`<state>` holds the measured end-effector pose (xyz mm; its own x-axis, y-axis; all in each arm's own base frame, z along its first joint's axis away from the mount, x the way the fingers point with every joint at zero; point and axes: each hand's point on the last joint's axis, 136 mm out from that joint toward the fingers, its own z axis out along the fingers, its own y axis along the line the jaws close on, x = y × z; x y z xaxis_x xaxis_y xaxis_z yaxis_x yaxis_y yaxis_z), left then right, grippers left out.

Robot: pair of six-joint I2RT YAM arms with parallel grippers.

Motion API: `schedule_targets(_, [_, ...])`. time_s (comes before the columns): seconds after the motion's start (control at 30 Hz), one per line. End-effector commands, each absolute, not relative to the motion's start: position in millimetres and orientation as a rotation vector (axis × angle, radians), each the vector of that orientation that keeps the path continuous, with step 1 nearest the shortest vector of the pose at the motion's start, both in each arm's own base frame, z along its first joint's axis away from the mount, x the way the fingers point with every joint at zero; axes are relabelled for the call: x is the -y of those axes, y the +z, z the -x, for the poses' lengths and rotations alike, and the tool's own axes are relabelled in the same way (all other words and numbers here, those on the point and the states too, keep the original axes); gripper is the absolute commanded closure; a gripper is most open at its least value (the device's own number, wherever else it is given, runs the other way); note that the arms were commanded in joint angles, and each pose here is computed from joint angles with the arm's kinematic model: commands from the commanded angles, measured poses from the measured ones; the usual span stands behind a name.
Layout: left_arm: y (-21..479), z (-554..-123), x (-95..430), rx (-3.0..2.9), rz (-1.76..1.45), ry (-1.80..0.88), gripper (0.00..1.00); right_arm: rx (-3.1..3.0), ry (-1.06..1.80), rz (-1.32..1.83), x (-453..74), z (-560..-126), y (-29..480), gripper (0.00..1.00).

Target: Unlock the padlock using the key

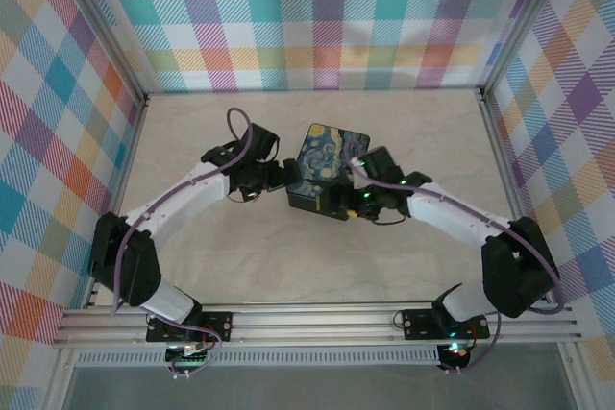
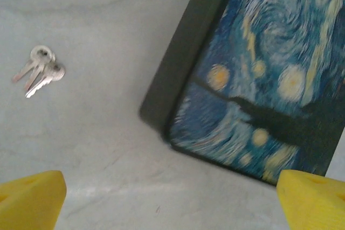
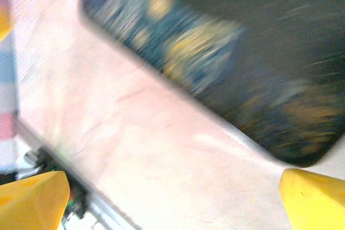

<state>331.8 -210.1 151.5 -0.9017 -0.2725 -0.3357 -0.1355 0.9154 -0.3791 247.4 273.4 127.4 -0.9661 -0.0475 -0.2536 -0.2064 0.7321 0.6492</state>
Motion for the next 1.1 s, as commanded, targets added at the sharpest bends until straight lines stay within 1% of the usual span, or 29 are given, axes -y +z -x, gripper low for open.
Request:
schedule_targets(0.0, [155,-359,211,-2.670,0.326,-0.432,0.00,-2.601,1.208,0.181,-295,-253,162,0.00])
schedule_targets(0.13, [146,-389,212,-2.680,0.292,-0.322,0.00,-2.604,0.986,0.145,-255,-267,172,0.00])
schedule_targets(0.2, [135,-392,214,-2.718,0.283,-0.291,0.00,-2.592,0.925,0.080,-229,-282,174,0.00])
schedule_targets(0.27, [126,-386,220,-2.750,0.307,-0.331,0.00,-2.557,0.859,0.016,-200,-307,178,0.00])
schedule_targets(0.33, [118,-375,225,-2.760,0.346,-0.382,0.00,-2.522,0.774,0.027,-178,-336,182,0.00])
schedule_targets(0.5, [108,-349,231,-2.786,0.386,-0.374,0.00,-2.440,0.647,0.144,-156,-416,184,0.00])
schedule_targets(0.6, [106,-336,235,-2.809,0.372,-0.337,0.00,-2.462,0.688,0.154,-158,-455,175,0.00])
schedule_targets(0.77, [102,-322,262,-2.839,0.360,-0.479,0.00,-2.469,0.808,0.181,-179,-496,152,0.00])
schedule_targets(0.83, [104,-318,267,-2.849,0.358,-0.486,0.00,-2.466,0.833,0.172,-183,-508,143,0.00])
schedule_targets(0.93, [110,-313,268,-2.843,0.352,-0.504,0.00,-2.474,0.873,0.188,-190,-515,135,0.00])
schedule_targets(1.07, [113,-318,281,-2.815,0.321,-0.596,0.00,-2.439,0.991,0.237,-202,-507,133,0.03])
